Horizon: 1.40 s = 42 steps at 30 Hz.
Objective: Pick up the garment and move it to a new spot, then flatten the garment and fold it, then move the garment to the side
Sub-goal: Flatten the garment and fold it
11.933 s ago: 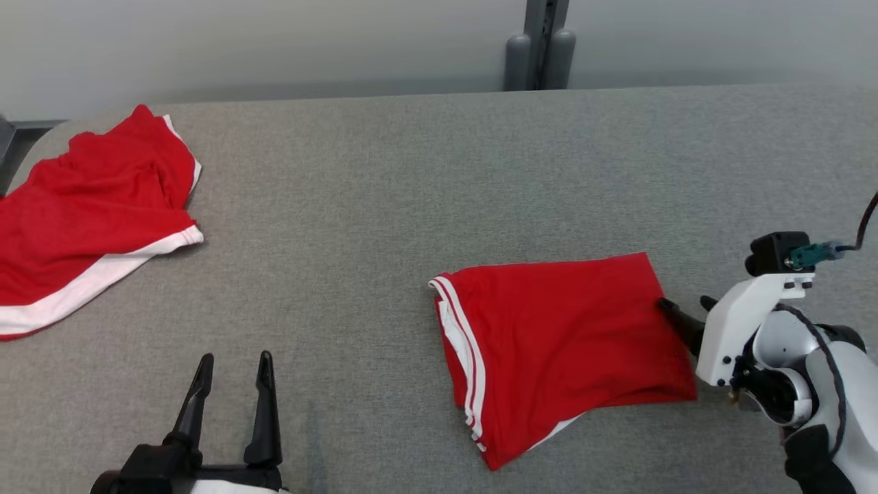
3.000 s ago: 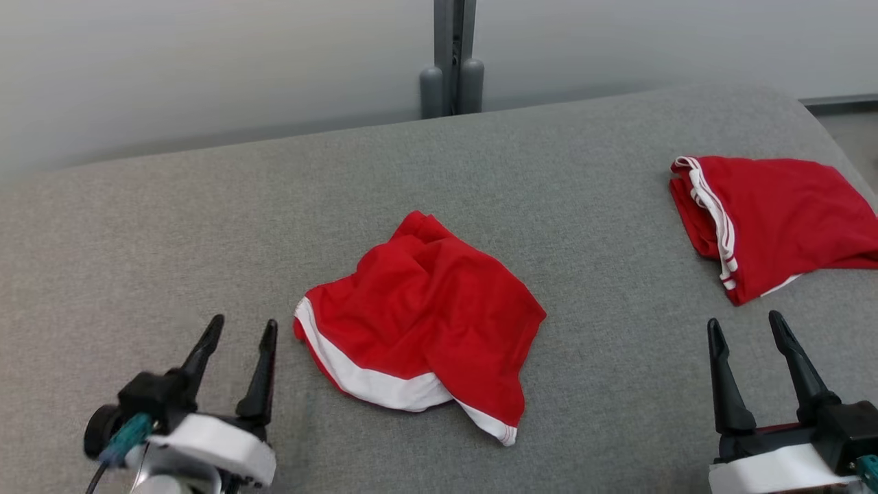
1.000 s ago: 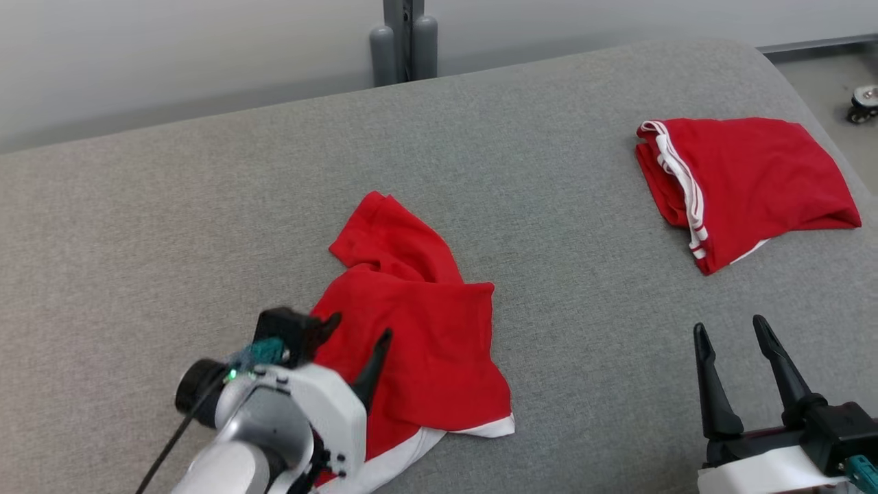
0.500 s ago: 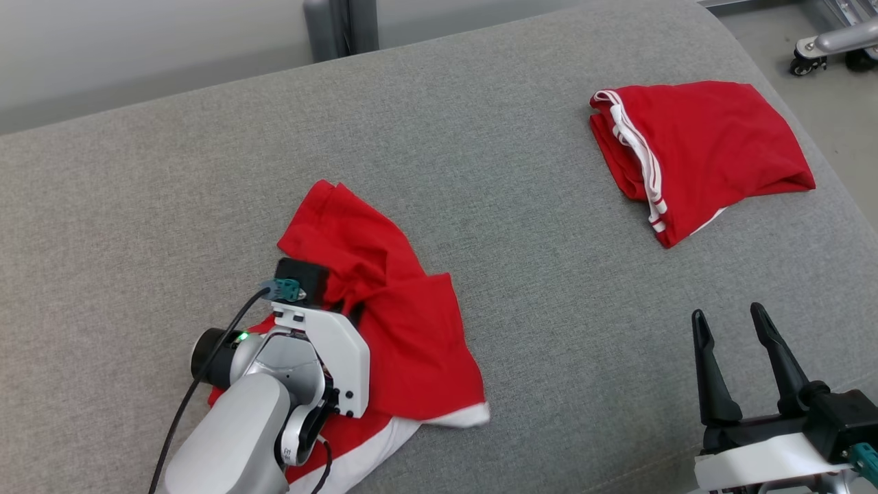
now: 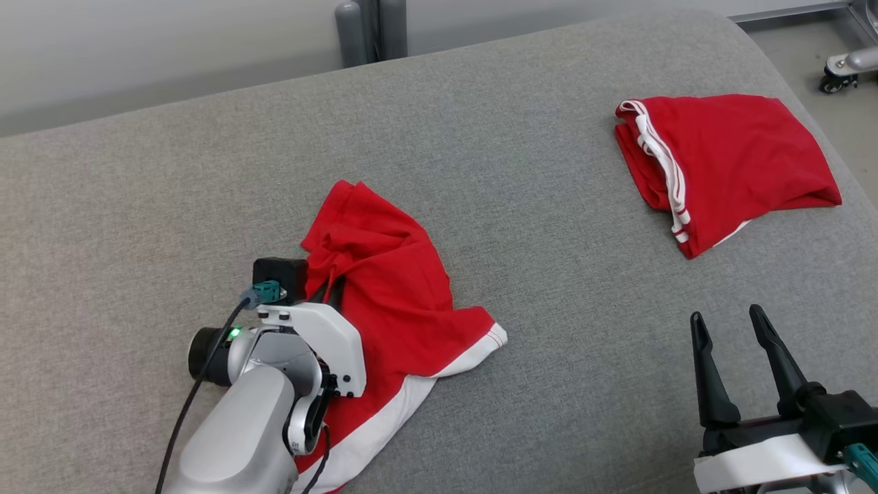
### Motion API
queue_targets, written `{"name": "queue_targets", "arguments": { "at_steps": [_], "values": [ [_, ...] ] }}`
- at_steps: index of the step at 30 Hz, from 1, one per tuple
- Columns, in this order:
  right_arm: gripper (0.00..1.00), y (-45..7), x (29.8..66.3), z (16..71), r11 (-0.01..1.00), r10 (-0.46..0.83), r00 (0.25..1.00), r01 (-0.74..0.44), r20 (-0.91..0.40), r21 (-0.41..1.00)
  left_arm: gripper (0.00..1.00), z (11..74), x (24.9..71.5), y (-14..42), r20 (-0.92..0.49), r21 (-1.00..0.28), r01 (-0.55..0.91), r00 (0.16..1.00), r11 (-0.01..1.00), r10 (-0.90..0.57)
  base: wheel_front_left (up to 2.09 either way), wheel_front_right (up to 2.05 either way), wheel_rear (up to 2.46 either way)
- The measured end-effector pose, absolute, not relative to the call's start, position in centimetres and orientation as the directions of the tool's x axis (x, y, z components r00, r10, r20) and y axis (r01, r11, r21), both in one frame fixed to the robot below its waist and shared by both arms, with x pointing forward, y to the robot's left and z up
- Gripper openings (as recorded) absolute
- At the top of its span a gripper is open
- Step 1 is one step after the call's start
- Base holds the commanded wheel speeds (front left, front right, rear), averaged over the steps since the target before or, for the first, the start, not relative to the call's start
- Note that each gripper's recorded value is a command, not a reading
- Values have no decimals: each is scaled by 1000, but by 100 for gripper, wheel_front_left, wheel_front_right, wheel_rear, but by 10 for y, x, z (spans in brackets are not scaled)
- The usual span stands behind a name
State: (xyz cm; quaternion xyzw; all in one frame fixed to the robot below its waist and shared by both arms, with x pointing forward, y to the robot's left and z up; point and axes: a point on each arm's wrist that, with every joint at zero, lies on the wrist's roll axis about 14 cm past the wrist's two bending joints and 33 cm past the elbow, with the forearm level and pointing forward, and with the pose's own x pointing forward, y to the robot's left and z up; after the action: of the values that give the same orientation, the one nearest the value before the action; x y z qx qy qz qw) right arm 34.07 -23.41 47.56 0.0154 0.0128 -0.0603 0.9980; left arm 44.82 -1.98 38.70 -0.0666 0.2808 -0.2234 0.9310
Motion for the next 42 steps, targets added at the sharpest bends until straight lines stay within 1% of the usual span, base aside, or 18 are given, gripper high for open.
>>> {"name": "queue_targets", "arguments": {
  "at_steps": [1, 2, 5, 6, 9, 13, 14, 15, 20, 22, 26, 29, 34, 36, 42],
  "values": [
    [100, -234, 341, 476, 992, -118, 993, 119, -27, 29, 69, 389, 447, -22, -481, -253, 387, 745, 887, -462, 0, 0, 0],
    [100, -233, 341, 476, 993, -116, 993, 117, -25, 30, 100, 392, 447, -23, -463, -257, 391, 753, 884, -468, 0, 0, 0],
    [100, -232, 339, 478, 993, -114, 993, 114, -19, 30, 100, 417, 455, -25, -345, -254, 408, 809, 877, -476, 0, 0, 0],
    [100, -232, 339, 478, 993, -114, 993, 114, -19, 30, 100, 417, 455, -25, -345, -254, 408, 809, 877, -476, 0, 0, 0],
    [100, -236, 333, 483, 992, -126, 992, 126, -3, 23, 100, 440, 453, -18, -224, -262, 401, 860, 878, -459, 0, 0, 0],
    [100, -243, 328, 499, 990, -143, 989, 143, 46, 2, 100, 458, 441, 14, -123, -229, 350, 915, 908, -384, 0, 0, 0],
    [100, -244, 328, 508, 990, -142, 987, 143, 77, -7, 100, 463, 430, 34, -97, -211, 324, 932, 922, -349, 0, 0, 0],
    [100, -244, 328, 508, 990, -142, 987, 143, 77, -7, 100, 463, 430, 34, -97, -211, 324, 932, 922, -349, 0, 0, 0],
    [100, -245, 328, 529, 991, -125, 982, 130, 144, -23, 100, 458, 396, 98, -108, -160, 180, 974, 971, -199, 0, 0, 0],
    [100, -244, 328, 533, 992, -116, 981, 122, 158, -29, 100, 458, 381, 122, -115, -199, 94, 986, 976, -119, 0, 0, 0],
    [100, -237, 328, 536, 995, -84, 982, 91, 170, -34, 100, 468, 353, 162, -82, -183, -5, 997, 983, -11, 0, 0, 0],
    [100, -226, 330, 536, 998, -48, 984, 55, 173, -33, 100, 462, 328, 185, -99, -175, -67, 994, 982, 50, 0, 0, 0],
    [100, -206, 330, 526, 1000, 7, 990, -4, 143, -21, 100, 459, 302, 208, -94, -138, -113, 990, 984, 101, 0, 0, 0],
    [100, -199, 327, 518, 1000, 27, 992, -25, 122, -13, 100, 460, 294, 213, -83, -149, -133, 989, 980, 121, 0, 0, 0],
    [100, -191, 326, 513, 999, 43, 993, -43, 107, -3, 100, 462, 292, 214, -71, -144, -125, 991, 982, 115, 0, 0, 0]
  ]
}}
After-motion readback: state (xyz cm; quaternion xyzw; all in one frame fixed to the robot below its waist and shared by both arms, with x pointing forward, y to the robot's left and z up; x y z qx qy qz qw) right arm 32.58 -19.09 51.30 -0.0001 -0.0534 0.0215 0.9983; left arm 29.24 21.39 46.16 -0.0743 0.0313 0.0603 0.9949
